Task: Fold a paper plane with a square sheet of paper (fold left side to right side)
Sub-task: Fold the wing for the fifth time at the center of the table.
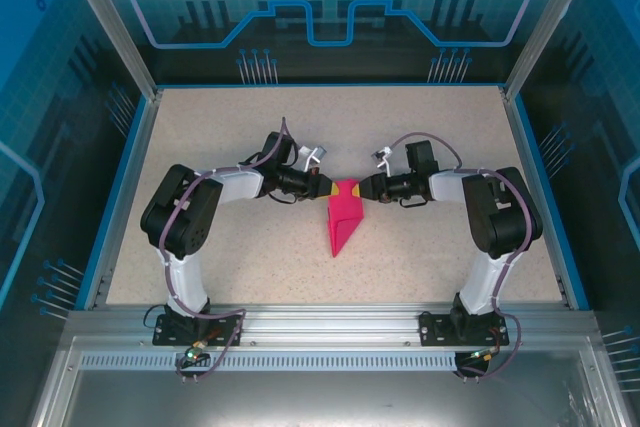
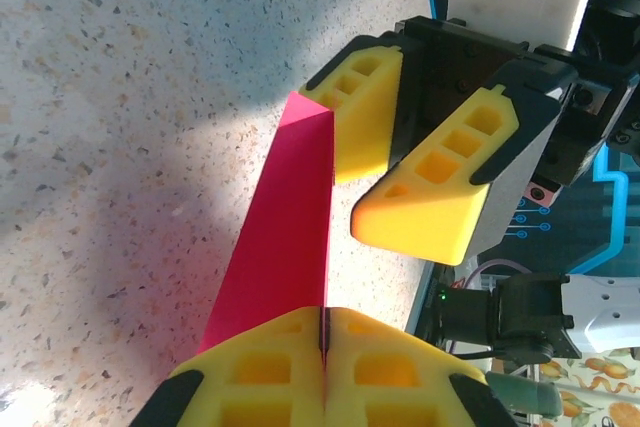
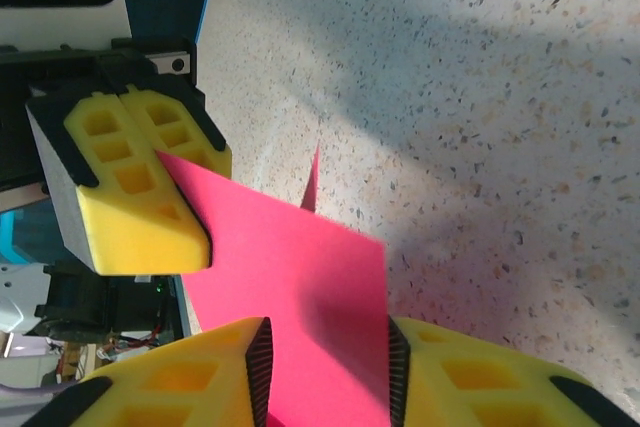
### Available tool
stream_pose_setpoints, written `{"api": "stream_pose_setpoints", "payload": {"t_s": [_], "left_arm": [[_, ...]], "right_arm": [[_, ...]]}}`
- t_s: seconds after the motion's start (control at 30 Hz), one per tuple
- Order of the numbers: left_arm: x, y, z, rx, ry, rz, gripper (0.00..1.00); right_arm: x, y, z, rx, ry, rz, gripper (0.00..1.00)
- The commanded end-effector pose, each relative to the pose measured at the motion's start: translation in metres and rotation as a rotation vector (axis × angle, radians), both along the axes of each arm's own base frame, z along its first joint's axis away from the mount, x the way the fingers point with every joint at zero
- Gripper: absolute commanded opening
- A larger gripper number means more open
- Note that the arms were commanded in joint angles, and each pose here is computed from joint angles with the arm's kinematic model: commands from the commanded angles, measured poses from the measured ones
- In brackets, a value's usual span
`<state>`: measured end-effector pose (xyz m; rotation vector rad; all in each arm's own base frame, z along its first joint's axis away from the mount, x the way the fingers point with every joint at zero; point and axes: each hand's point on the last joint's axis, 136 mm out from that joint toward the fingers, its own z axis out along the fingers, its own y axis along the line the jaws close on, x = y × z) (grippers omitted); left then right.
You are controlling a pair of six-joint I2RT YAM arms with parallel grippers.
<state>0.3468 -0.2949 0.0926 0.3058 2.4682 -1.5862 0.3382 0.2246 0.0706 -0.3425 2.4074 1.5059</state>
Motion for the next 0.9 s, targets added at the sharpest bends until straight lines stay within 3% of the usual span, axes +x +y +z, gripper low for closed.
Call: {"api": "stream_pose_setpoints", "payload": {"t_s": [0.0,0.1,0.2,0.33,0.4,0.5,0.63,0.87], "left_arm": [[0.001,0.004,-0.009,0.016,0.003,-0.011,0.0],[0.001,0.005,-0.012,0.03,0.001,-0.007,0.01],[0.004,0.01,-0.014,0.076,-0.011,0.018,0.16],[0.009,0.024,-0.003,0.171,-0.074,0.084,0.49],[0.009,0.035,0.005,0.232,-0.121,0.132,0.56],[-0.007,0.048,0.015,0.354,-0.189,0.161,0.59],[-0.047,0.04,0.023,0.526,-0.285,0.081,0.59],[-0.099,0.02,0.01,0.69,-0.347,0.019,0.62]], "right_arm": [[-0.004,-0.008,0.007,-0.005,-0.011,-0.002,0.31],[-0.005,-0.008,0.008,-0.013,-0.01,-0.001,0.22],[-0.007,-0.009,0.009,-0.029,0.005,-0.004,0.1],[-0.01,-0.011,0.007,-0.087,0.05,-0.024,0.06],[-0.012,-0.012,0.004,-0.124,0.09,-0.051,0.05],[-0.015,-0.011,0.002,-0.164,0.156,-0.086,0.05],[-0.019,-0.003,-0.002,-0.205,0.231,-0.11,0.05],[-0.02,0.013,0.001,-0.266,0.314,-0.148,0.06]]}}
